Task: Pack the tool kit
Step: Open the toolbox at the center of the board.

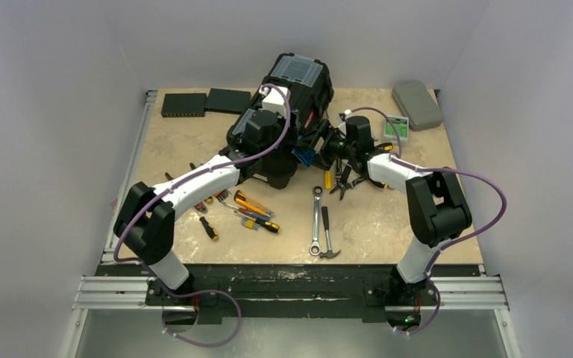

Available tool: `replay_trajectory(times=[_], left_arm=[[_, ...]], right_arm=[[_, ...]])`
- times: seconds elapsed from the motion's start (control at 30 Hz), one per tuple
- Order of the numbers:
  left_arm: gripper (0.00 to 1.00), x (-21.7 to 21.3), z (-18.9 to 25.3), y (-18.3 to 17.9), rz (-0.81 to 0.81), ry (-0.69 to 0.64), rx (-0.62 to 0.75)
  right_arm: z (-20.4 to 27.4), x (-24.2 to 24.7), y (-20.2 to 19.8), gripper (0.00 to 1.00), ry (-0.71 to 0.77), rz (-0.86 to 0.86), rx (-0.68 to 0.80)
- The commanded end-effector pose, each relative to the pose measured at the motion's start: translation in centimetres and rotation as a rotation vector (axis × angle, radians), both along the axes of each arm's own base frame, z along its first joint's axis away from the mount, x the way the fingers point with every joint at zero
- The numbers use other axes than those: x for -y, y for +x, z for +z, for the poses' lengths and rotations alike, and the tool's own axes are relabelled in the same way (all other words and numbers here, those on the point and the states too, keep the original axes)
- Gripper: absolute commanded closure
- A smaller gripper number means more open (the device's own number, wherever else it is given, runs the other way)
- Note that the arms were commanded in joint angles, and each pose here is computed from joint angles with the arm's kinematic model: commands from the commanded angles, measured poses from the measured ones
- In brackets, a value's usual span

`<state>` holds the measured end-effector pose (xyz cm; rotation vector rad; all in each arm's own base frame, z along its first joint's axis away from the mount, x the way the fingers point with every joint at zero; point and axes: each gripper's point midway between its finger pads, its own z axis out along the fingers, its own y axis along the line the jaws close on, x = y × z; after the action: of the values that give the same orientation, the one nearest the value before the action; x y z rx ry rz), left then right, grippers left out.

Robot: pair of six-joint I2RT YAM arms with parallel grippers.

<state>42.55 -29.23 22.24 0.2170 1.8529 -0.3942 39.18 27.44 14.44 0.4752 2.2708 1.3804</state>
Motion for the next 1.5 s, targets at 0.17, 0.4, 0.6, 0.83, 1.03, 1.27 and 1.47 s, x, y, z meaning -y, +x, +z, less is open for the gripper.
replay_trajectory(times=[0.17,0.4,0.6,0.83,1.03,1.27,1.47], left_arm=[[0.36,-2.6,-16.1,-8.7,-0.117,0.196,-0.589],[0.33,-2.5,-10.3,-7.8,-0.132,0.134,-0.524],[0.31,-2.7,-7.1,-7.3,-0.129,0.114,-0.480],[0.26,-3.9,-0.9,-5.7,-0.100,0.049,-0.383],[0.23,-4.9,2.2,-5.2,-0.088,0.042,-0.343],[0.22,-4.7,0.5,-5.3,-0.101,0.008,-0.388],[0.21,-5.3,0.6,-5.5,-0.101,-0.017,-0.389]], right_arm=[[1.7,0.7,1.9,0.88,-0.194,-0.016,0.151],[2.5,2.4,0.8,0.26,-0.140,-0.042,0.190],[3.2,4.3,-0.1,0.23,-0.132,-0.048,0.212],[3.4,8.0,-1.0,0.20,-0.183,-0.096,0.245],[1.3,8.6,-1.9,0.19,-0.202,-0.074,0.216],[1.1,5.5,-2.4,0.16,0.098,0.012,0.234],[1.8,4.9,-2.3,0.15,0.216,0.026,0.270]])
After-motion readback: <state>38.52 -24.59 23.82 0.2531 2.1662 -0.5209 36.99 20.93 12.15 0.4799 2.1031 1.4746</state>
